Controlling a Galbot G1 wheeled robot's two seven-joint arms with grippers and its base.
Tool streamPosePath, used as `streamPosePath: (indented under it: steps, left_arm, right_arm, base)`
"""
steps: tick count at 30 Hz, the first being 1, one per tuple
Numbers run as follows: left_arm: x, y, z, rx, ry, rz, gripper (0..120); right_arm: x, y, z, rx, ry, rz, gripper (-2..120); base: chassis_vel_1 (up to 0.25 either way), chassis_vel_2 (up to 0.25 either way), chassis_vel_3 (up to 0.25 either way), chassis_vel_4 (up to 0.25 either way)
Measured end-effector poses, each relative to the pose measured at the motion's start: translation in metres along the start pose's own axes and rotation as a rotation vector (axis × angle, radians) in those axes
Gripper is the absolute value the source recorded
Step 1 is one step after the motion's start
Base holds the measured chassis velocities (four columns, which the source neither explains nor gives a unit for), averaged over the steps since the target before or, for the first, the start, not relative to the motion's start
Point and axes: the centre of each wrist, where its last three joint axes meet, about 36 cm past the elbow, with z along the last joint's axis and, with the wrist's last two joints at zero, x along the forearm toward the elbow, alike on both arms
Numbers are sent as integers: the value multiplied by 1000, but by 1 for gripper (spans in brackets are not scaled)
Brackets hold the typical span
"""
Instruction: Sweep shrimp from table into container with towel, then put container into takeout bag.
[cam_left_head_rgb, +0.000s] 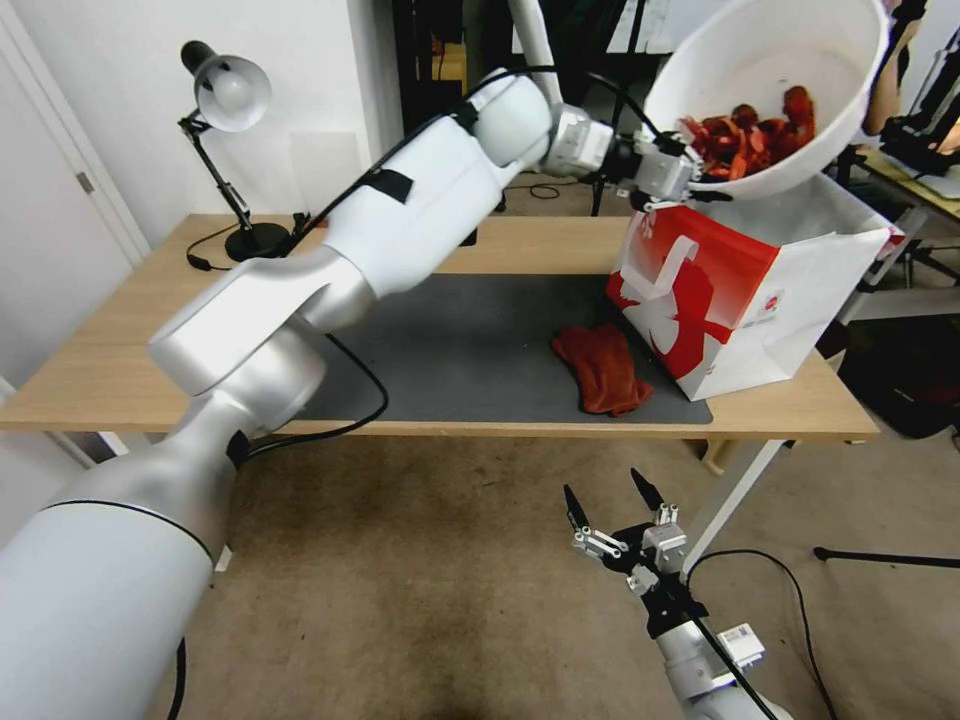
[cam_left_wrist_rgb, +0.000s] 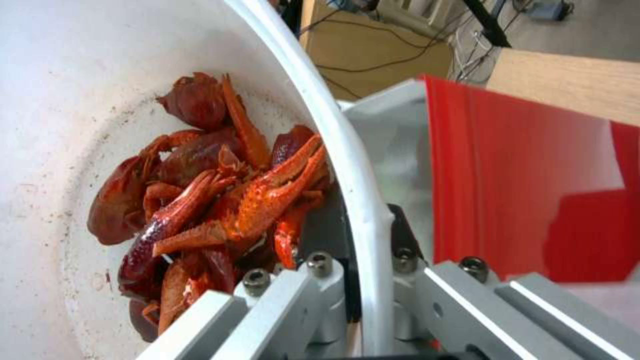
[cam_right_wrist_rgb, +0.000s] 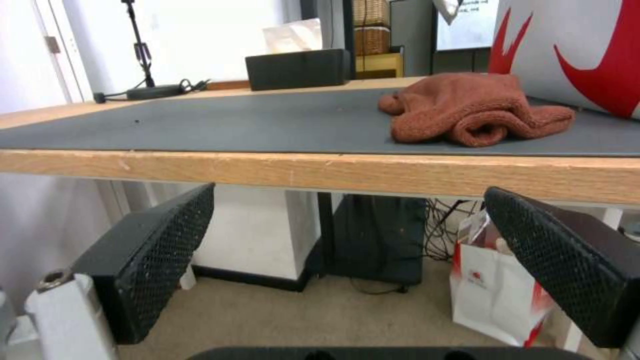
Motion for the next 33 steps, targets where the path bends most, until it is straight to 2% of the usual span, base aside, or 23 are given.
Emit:
streamPosePath:
  steps: [11,26,28,29,33]
  left_arm:
    - [3,-2,11,3,40,29,0]
    - [0,-7,13,-10,58,68,0]
    - [-1,-8,13,-15,57,65,11]
    - [-1,-8,13,-15,57,65,11]
    - [-2,-10,14,-13,60,52,27]
  right_arm:
    - [-1,-2,0,1,-2,0,100]
    - [0,-3,1,3,-7,4,100]
    - [0,-3,2,5,-11,5,100]
    - [0,-3,2,5,-11,5,100]
    - [1,-4,2,5,-12,5,100]
  base:
    - [0,0,0,0]
    - [0,0,0,0]
    - [0,0,0,0]
    - [0,0,0,0]
    - [0,0,0,0]
